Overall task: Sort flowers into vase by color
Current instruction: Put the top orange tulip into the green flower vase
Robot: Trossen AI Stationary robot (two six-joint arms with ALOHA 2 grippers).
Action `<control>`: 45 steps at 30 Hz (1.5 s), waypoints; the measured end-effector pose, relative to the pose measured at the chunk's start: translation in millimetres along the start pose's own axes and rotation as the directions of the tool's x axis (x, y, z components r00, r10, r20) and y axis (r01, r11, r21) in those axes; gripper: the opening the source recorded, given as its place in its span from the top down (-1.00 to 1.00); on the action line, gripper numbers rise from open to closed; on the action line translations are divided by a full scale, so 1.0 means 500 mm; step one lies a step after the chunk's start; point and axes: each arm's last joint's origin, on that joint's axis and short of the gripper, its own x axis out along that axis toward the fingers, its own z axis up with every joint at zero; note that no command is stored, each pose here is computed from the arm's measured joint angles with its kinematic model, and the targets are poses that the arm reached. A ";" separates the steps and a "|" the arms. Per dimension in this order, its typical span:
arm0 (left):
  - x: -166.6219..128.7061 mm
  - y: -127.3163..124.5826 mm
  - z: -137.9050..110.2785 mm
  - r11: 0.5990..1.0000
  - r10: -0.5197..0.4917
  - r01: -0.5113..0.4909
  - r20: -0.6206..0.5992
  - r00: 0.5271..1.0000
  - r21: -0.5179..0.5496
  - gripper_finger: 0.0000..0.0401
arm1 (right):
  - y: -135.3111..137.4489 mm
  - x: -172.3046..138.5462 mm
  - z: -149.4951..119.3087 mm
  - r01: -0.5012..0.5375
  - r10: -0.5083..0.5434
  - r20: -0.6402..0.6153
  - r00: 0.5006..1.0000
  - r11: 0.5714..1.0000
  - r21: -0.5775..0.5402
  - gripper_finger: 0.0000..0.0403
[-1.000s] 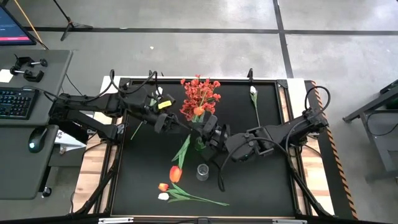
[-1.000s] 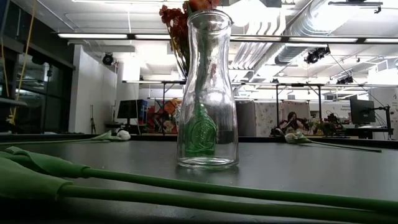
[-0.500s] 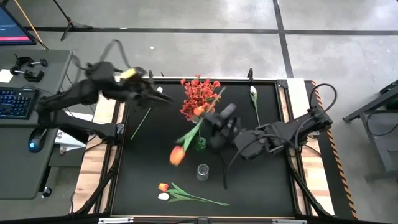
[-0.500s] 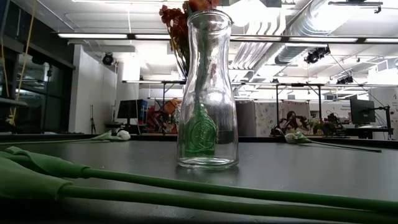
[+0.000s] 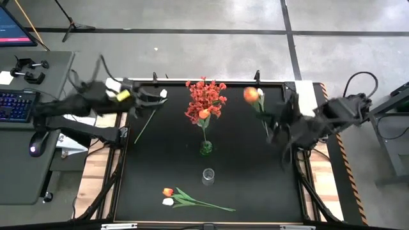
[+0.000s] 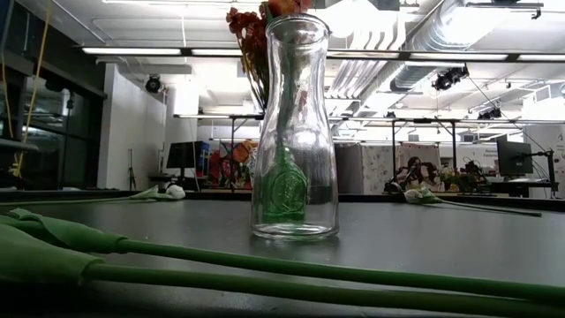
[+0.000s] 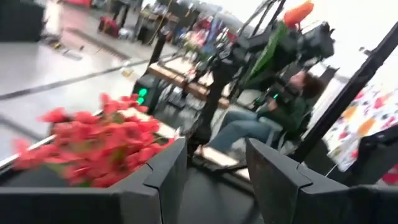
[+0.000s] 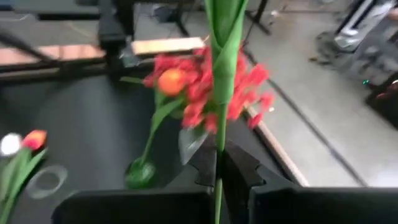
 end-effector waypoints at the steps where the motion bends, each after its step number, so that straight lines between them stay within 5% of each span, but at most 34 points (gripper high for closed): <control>1: 0.014 0.001 -0.020 1.000 -0.022 0.022 0.027 0.999 -0.006 0.24 | 0.008 0.002 -0.013 -0.015 0.015 -0.002 1.000 1.000 0.013 1.00; 6: 0.069 0.011 -0.138 0.977 -0.142 0.158 0.122 0.982 -0.141 0.25 | 0.080 0.057 -0.109 -0.096 0.090 0.062 0.994 0.989 0.113 1.00; 10: 0.075 0.011 -0.199 0.958 -0.169 0.191 0.116 0.979 -0.215 0.25 | 0.154 0.140 -0.214 -0.227 0.178 0.203 0.963 0.941 0.249 1.00; 16: 0.043 -0.027 -0.173 0.972 -0.169 0.196 0.190 0.967 -0.131 0.25 | 0.162 0.253 -0.322 -0.374 0.087 0.583 0.808 0.840 0.394 1.00; 21: 0.021 -0.057 -0.130 0.996 -0.081 0.078 0.096 0.992 0.035 0.25 | 0.132 0.318 -0.344 -0.352 -0.031 0.699 0.714 0.848 0.397 1.00; 29: 0.008 -0.079 -0.104 0.992 0.057 -0.056 -0.011 0.998 0.115 0.25 | 0.151 0.423 -0.315 -0.303 0.026 0.630 0.776 0.891 0.337 1.00; 45: 0.017 -0.083 -0.118 0.989 0.067 -0.059 -0.050 0.997 0.134 0.25 | 0.136 0.440 -0.307 -0.194 0.024 0.499 0.866 0.937 0.290 1.00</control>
